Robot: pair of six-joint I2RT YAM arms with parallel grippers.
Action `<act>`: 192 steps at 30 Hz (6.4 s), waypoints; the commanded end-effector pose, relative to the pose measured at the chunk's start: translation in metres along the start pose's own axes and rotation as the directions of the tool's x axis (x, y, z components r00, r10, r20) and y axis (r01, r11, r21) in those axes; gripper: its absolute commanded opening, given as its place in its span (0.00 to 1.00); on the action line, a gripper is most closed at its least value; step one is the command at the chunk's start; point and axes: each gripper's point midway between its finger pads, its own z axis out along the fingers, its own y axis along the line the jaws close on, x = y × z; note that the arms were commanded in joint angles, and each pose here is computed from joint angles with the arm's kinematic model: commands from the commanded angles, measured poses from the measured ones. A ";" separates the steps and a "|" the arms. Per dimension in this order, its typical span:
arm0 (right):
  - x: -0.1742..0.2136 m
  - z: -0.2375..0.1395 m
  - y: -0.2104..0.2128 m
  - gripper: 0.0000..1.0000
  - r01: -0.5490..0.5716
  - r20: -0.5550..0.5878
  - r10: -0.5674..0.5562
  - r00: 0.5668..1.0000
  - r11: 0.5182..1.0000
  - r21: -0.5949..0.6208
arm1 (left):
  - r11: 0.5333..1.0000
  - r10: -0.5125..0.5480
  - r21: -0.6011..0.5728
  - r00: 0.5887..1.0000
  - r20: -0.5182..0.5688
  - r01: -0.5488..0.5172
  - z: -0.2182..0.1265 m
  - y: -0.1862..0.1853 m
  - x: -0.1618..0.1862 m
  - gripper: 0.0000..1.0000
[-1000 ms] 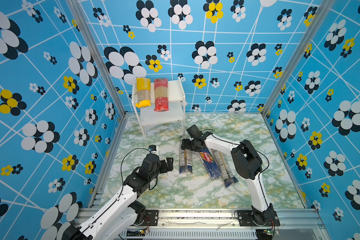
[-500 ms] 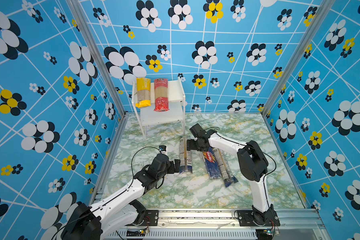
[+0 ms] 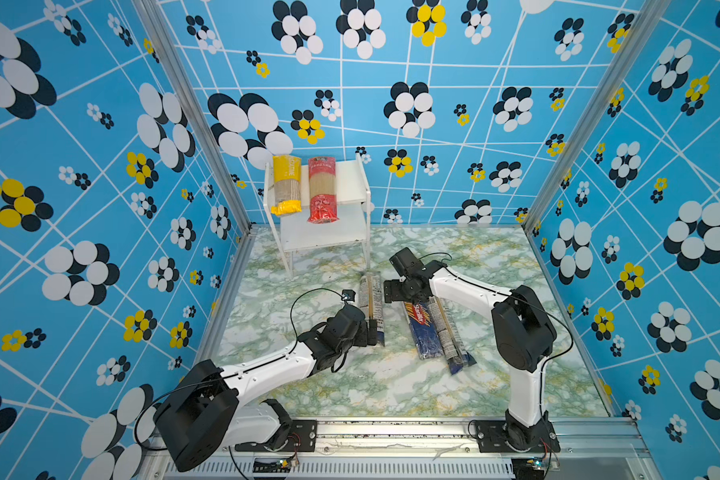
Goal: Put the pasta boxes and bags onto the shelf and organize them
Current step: 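Lower the left gripper over the white-and-blue spaghetti bag on the table, then close the left gripper around the middle of the white-and-blue bag, then lift the white-and-blue bag upright with the left gripper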
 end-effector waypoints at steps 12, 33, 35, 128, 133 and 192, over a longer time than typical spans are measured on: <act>-0.002 -0.009 -0.026 0.95 -0.013 0.034 0.012 0.999 0.999 0.040 | 0.999 -0.032 -0.022 0.999 -0.007 0.032 0.027 -0.025 0.003 0.99; 0.009 -0.004 -0.038 0.95 -0.032 0.024 0.031 0.999 0.998 0.049 | 0.987 -0.040 -0.161 0.992 -0.118 0.020 0.060 -0.014 0.037 0.99; 0.010 -0.004 -0.039 0.95 -0.032 0.023 0.031 0.999 0.998 0.048 | 0.984 -0.042 -0.174 0.991 -0.127 0.019 0.062 -0.013 0.040 0.99; 0.021 0.004 -0.061 0.96 -0.038 -0.014 0.039 0.999 0.995 0.093 | 0.983 0.018 -0.172 0.969 -0.248 -0.062 0.042 0.040 0.061 0.00; 0.021 0.003 -0.063 0.96 -0.033 -0.014 0.035 0.999 0.994 0.101 | 0.991 0.006 -0.128 0.974 -0.227 -0.036 0.034 0.029 0.046 0.00; 0.020 0.003 -0.069 0.96 -0.017 -0.020 0.019 1.000 0.995 0.095 | 0.666 -0.221 0.746 0.952 0.209 -0.009 -0.244 -0.104 -0.191 0.00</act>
